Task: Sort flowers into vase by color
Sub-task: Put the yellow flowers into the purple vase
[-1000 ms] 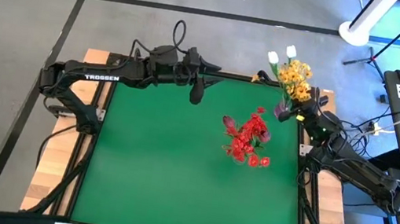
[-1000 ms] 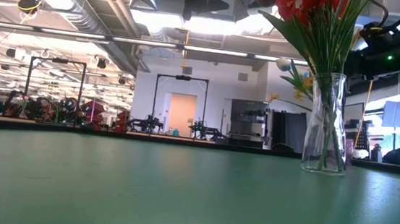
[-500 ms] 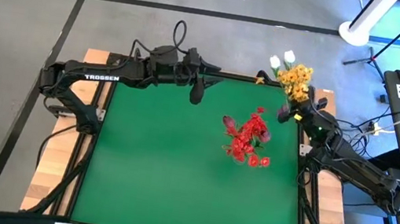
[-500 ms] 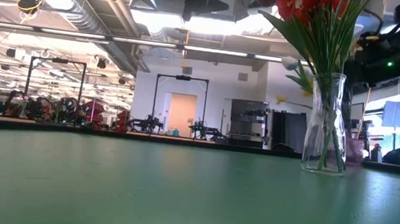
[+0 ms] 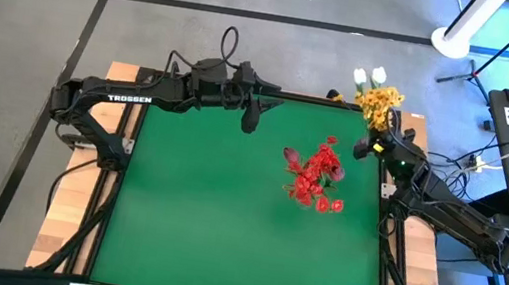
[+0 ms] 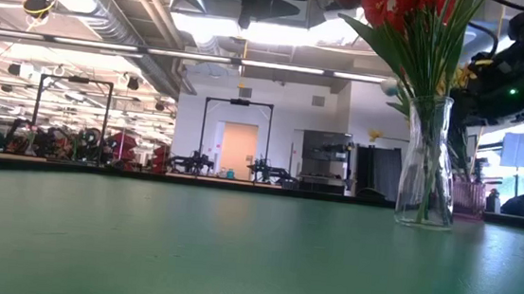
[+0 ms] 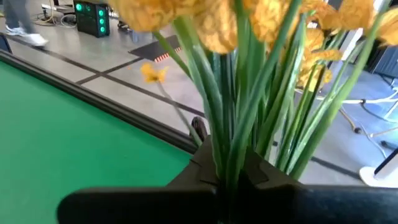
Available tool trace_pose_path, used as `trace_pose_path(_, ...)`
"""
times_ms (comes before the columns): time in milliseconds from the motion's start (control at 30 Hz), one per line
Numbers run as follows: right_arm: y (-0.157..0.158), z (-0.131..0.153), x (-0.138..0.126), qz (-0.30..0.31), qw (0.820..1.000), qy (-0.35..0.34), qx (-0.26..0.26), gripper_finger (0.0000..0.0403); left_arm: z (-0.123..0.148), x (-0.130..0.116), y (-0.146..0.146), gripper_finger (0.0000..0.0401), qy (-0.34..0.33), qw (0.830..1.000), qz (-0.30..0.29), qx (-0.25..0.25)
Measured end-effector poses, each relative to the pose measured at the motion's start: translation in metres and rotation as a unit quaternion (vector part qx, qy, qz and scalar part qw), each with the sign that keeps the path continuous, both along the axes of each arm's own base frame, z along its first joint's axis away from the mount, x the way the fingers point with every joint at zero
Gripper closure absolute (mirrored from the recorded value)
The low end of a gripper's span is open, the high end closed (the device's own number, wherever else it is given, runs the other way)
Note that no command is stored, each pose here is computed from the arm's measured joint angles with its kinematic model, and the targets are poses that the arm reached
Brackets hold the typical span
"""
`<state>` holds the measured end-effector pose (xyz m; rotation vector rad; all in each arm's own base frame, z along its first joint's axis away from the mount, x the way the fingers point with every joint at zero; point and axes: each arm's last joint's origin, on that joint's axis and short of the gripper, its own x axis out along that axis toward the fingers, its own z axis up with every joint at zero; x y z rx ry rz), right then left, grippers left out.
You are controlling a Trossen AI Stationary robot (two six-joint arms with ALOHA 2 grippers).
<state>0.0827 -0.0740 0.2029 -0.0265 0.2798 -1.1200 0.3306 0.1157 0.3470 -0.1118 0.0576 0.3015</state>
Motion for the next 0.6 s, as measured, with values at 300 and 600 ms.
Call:
trace_pose_path(300, 0.0018, -0.0016, 0.0025, 0.056, 0.998, 0.008, 0.010, 0.0340, 0.0001, 0.0000, 0.0000, 0.0218, 0.000, 1.000, 0.000, 0.000)
trace_pose_path(600, 0.0020, -0.0013, 0.0024, 0.061, 0.998, 0.012, 0.007, 0.0248, -0.0004, 0.0001, -0.0001, 0.0218, 0.002, 1.000, 0.000, -0.001)
